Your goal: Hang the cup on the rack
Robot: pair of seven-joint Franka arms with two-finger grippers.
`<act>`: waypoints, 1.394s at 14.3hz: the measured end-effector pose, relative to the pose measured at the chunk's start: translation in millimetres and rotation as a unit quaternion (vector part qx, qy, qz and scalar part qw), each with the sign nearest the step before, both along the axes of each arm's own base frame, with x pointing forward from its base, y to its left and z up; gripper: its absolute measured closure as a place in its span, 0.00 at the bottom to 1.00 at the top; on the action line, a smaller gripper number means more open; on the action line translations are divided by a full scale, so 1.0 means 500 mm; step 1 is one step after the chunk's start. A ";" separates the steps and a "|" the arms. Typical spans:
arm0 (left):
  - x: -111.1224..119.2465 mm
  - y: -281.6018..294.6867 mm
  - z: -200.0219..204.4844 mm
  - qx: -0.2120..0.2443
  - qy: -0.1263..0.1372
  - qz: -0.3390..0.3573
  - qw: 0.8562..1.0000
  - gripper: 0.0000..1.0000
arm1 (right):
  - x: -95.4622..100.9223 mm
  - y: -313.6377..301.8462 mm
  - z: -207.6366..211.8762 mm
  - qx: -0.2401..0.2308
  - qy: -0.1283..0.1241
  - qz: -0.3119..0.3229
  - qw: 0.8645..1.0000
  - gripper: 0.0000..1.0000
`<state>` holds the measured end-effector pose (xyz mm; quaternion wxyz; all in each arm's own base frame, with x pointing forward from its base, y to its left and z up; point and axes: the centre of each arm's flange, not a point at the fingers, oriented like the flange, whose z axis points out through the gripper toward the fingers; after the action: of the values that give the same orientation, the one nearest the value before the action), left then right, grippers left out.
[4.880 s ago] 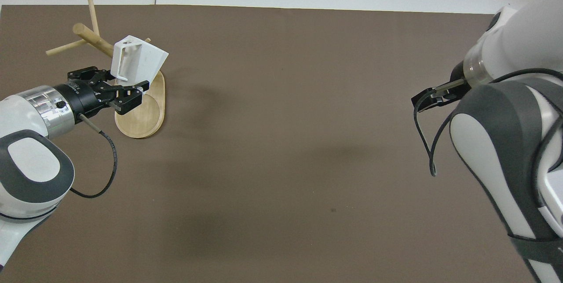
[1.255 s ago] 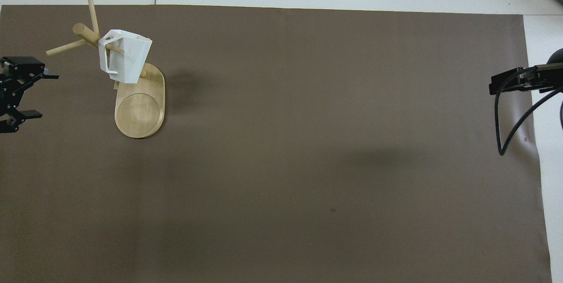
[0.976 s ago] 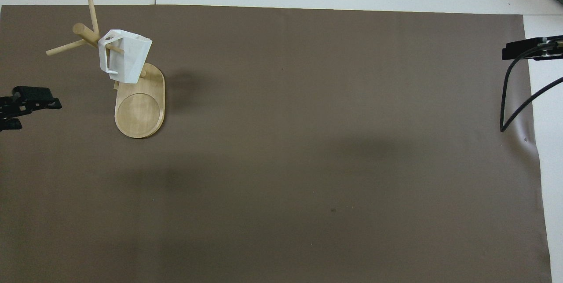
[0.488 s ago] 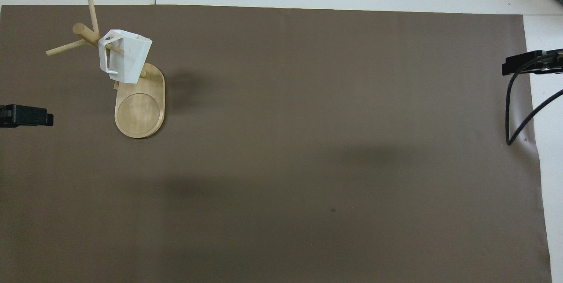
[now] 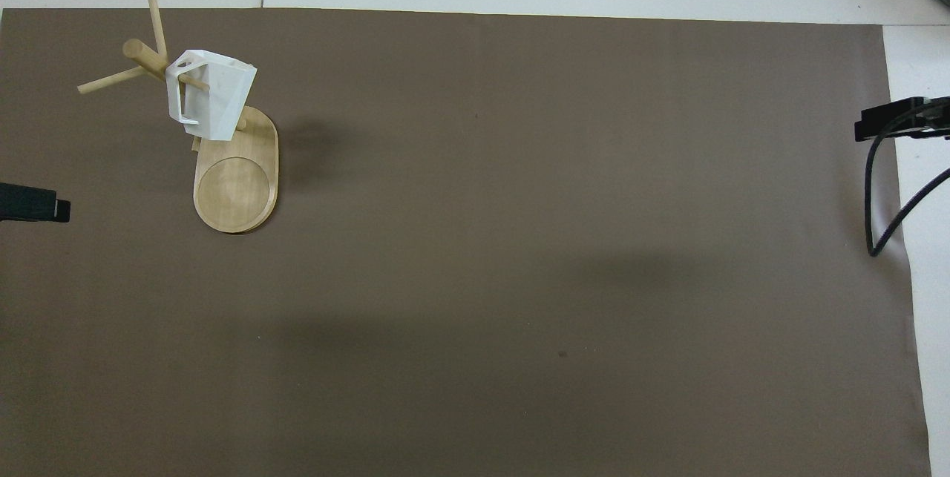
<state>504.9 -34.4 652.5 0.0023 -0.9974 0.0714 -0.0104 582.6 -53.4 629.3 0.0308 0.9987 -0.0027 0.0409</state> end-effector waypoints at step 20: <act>0.012 -0.010 -0.029 -0.011 0.004 0.027 1.000 0.00 | -0.035 0.032 0.090 0.016 0.008 -0.014 1.000 0.00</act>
<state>510.7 -39.1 637.9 -0.0083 -0.9990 0.0439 -0.0069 564.8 -37.5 674.3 0.0158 0.9992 -0.0171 0.0320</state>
